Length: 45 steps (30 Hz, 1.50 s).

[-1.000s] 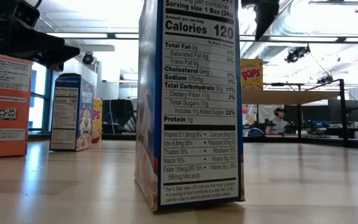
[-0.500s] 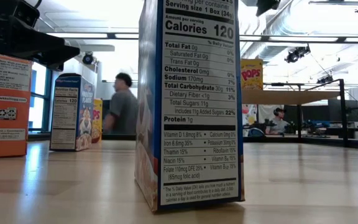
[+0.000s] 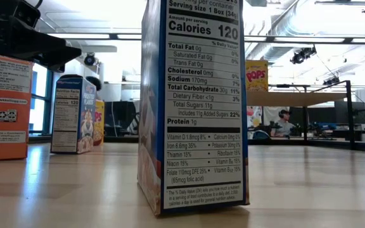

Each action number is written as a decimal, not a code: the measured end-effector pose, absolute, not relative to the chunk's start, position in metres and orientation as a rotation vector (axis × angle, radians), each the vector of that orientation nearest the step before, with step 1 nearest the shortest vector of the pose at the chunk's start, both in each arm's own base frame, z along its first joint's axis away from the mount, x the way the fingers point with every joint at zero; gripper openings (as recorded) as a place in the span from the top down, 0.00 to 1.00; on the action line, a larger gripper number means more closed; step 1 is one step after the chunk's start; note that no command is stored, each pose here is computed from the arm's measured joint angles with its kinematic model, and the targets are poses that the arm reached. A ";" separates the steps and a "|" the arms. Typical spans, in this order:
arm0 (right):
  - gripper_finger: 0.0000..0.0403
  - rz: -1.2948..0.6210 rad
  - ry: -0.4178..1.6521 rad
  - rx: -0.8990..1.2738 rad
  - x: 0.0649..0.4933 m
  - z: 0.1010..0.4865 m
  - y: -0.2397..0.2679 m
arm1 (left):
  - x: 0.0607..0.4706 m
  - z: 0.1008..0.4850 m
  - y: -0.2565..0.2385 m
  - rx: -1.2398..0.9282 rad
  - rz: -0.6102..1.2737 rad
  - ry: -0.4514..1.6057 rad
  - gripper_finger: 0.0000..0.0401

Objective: Stack cereal on shelf
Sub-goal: Put the left orange cereal box on the shelf

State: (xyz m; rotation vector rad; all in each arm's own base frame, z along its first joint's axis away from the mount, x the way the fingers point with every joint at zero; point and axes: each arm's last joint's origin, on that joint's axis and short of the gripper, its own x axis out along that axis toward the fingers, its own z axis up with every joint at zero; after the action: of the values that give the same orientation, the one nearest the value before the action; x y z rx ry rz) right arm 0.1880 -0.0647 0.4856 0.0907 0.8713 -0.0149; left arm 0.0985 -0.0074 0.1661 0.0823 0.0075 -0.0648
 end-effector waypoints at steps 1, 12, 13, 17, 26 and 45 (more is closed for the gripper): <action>0.44 -0.027 0.878 0.084 0.189 0.486 -0.062 | 0.099 0.166 -0.007 0.082 -0.065 0.007 0.48; 0.44 -0.089 0.809 0.033 0.203 0.491 -0.037 | 0.099 0.168 -0.007 0.079 -0.046 -0.015 0.48; 0.44 -0.107 0.800 0.030 0.204 0.492 -0.036 | 0.099 0.168 -0.007 0.078 -0.046 -0.014 0.48; 0.44 -0.168 0.800 0.016 0.206 0.492 -0.030 | 0.099 0.168 -0.007 0.080 -0.046 -0.013 0.48; 0.44 -0.192 0.778 -0.002 0.208 0.494 -0.022 | 0.098 0.171 -0.007 0.025 -0.043 -0.042 0.48; 0.44 -0.238 0.772 -0.022 0.208 0.494 -0.024 | 0.098 0.173 -0.007 -0.026 -0.045 -0.056 0.45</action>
State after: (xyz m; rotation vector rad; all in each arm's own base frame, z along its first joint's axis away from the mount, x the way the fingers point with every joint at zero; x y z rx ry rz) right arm 0.2084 -0.0235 0.4940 -0.0219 0.7721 -0.2379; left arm 0.0984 -0.0068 0.1727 -0.0263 -0.0561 -0.0453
